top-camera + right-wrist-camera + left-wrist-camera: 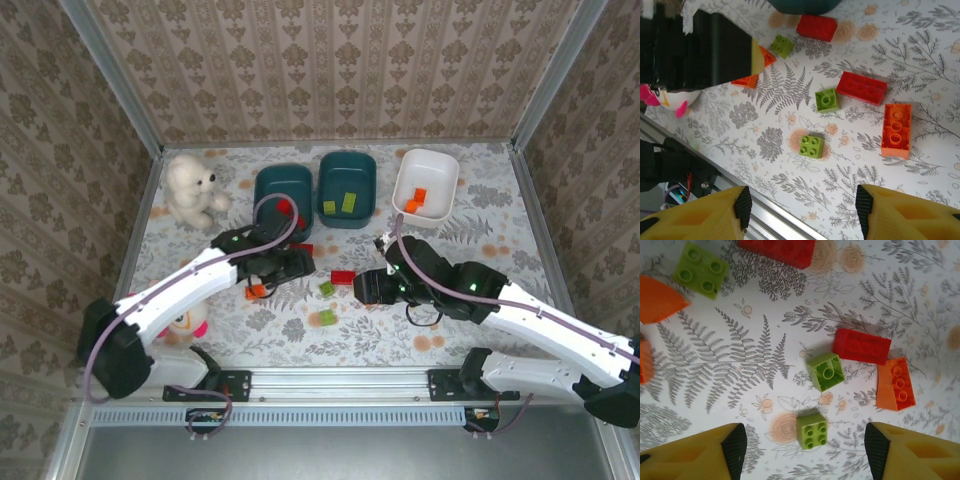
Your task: Sort the legos into containers by color
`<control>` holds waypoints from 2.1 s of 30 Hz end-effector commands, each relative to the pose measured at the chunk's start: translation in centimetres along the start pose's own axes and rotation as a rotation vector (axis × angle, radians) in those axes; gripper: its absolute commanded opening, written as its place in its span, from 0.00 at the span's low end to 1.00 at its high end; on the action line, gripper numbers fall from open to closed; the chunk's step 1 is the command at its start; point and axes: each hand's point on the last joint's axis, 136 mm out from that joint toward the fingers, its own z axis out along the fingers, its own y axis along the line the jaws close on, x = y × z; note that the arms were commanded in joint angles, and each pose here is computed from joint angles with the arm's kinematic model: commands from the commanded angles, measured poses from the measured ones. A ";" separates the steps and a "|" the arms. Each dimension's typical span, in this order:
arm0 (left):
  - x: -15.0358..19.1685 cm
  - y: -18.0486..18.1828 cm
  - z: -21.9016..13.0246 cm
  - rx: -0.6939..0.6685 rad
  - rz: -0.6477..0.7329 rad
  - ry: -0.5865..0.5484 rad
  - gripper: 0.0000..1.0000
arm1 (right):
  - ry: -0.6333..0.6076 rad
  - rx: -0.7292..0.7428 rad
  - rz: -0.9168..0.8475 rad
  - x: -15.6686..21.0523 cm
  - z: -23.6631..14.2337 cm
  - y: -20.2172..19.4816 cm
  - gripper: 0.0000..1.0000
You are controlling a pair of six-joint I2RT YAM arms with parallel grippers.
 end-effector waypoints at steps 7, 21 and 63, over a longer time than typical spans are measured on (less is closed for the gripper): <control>1.2 -5.3 3.8 -0.038 -0.584 0.051 0.70 | -0.061 0.051 0.006 0.4 -2.7 -2.1 0.60; 3.2 -9.6 10.0 -0.157 -0.929 0.051 0.73 | -0.141 0.102 0.061 1.7 -7.6 -5.6 0.61; -0.2 -6.4 14.9 -0.301 -0.908 -0.079 0.34 | -0.101 0.107 0.042 2.4 -6.7 -5.7 0.63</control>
